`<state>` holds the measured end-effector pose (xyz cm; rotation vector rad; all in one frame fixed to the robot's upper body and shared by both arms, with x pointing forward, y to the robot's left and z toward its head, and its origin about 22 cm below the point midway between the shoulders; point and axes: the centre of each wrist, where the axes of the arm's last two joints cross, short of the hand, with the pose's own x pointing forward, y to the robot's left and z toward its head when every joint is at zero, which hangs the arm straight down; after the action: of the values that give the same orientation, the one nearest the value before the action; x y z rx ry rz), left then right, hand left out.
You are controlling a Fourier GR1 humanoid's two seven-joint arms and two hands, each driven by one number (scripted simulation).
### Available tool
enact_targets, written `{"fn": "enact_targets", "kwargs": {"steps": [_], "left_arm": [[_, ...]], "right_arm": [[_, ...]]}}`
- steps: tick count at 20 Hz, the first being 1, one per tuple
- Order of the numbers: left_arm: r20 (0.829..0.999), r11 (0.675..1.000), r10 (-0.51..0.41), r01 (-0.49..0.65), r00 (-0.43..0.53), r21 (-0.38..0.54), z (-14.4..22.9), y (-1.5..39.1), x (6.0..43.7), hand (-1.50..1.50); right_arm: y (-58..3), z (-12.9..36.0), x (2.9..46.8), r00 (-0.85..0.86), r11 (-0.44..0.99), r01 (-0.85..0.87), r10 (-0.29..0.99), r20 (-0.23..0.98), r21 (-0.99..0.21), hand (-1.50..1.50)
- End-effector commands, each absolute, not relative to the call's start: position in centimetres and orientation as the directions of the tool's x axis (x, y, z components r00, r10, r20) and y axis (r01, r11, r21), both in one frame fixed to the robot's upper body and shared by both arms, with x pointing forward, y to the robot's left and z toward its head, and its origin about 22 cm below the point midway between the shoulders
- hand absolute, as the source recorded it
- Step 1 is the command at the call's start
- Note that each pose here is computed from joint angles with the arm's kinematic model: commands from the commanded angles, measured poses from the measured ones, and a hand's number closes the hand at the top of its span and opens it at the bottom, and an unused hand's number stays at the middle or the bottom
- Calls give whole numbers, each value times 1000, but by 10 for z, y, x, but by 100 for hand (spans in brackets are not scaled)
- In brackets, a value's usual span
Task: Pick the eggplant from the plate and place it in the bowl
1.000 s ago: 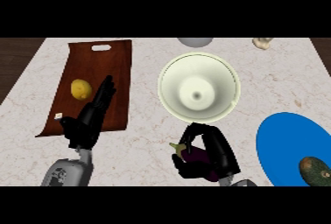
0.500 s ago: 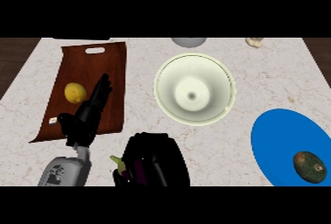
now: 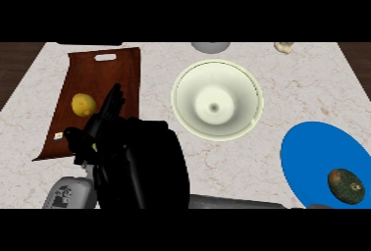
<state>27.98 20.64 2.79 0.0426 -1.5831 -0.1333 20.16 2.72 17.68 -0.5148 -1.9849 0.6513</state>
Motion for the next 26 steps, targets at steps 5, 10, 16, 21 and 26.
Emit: {"fn": "enact_targets", "kwargs": {"steps": [5, 10, 16, 21, 26], "left_arm": [[995, 994, -94, 48, -18, 95, 26, 197, 278, 0], [994, 993, -107, 45, -19, 108, 25, 221, 280, 0], [993, 992, -115, 42, -17, 115, 25, 217, 273, 0], [993, 992, -116, 45, -24, 117, 42, 217, 282, 0], [992, 991, -126, 37, -34, 127, 26, 206, 275, 0]], "right_arm": [[52, 244, 235, -311, 749, 192, 659, 685, -634, 150], [52, 248, 263, -243, 728, 187, 685, 687, -660, 150], [32, 229, 317, -124, 506, 278, 862, 492, -817, 150], [24, 192, 352, -57, 443, 304, 892, 448, -844, 150], [-19, 160, 370, -48, 432, 316, 896, 441, -844, 150]]}}
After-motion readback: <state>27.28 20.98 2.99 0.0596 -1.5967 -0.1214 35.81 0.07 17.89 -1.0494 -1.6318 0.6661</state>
